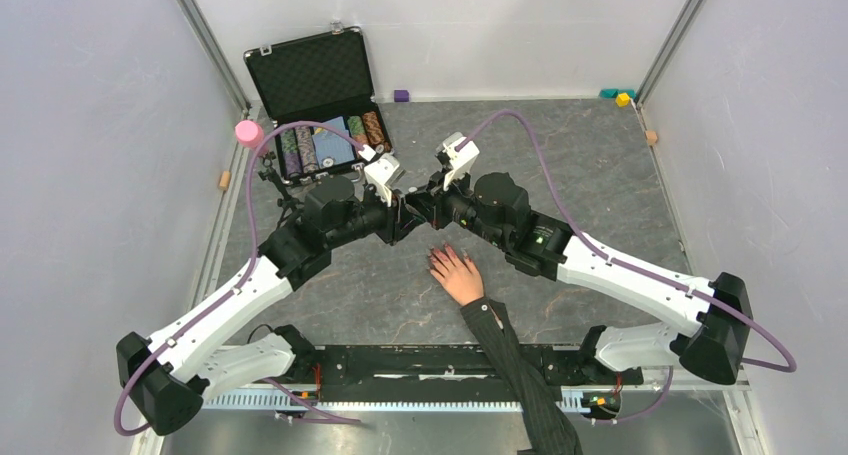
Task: Paint the nails
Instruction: Close the nail polish bottle, then screw the nail polish bottle.
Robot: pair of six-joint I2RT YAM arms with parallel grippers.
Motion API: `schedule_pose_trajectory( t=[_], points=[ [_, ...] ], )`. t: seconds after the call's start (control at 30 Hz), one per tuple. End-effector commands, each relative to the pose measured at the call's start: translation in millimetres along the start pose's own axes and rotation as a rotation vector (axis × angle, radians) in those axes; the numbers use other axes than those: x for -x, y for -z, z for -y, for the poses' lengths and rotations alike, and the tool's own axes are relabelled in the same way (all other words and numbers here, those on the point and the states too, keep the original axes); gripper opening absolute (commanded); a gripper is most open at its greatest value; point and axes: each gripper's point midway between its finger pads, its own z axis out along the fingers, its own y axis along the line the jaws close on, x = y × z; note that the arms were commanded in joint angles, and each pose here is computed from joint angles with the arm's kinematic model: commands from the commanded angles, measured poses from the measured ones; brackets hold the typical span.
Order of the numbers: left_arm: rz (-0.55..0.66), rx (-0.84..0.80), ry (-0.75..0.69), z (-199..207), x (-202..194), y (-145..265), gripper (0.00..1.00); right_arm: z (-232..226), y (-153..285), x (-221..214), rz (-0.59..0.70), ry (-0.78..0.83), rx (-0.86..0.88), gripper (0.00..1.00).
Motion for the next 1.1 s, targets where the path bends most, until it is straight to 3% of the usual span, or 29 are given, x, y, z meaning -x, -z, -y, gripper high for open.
schedule_pose_trajectory(
  t=[0.0,0.17,0.5,0.67,1.07],
  points=[
    [0.227,0.029,-0.084,-2,65,10,0.02,-26,7,-19,-0.09,-0.004,0.078,0.05],
    [0.224,0.011,-0.09,1,64,9,0.02,-20,14,-5,-0.066,0.022,0.045,0.17],
    [0.203,-0.012,-0.113,5,64,10,0.02,-6,33,25,-0.012,0.096,-0.024,0.53],
    [0.192,0.001,-0.121,3,63,10,0.02,-1,45,37,0.009,0.129,-0.046,0.66],
    [0.15,0.046,-0.104,-7,60,7,0.02,29,64,51,0.043,0.15,-0.001,0.74]
  ],
)
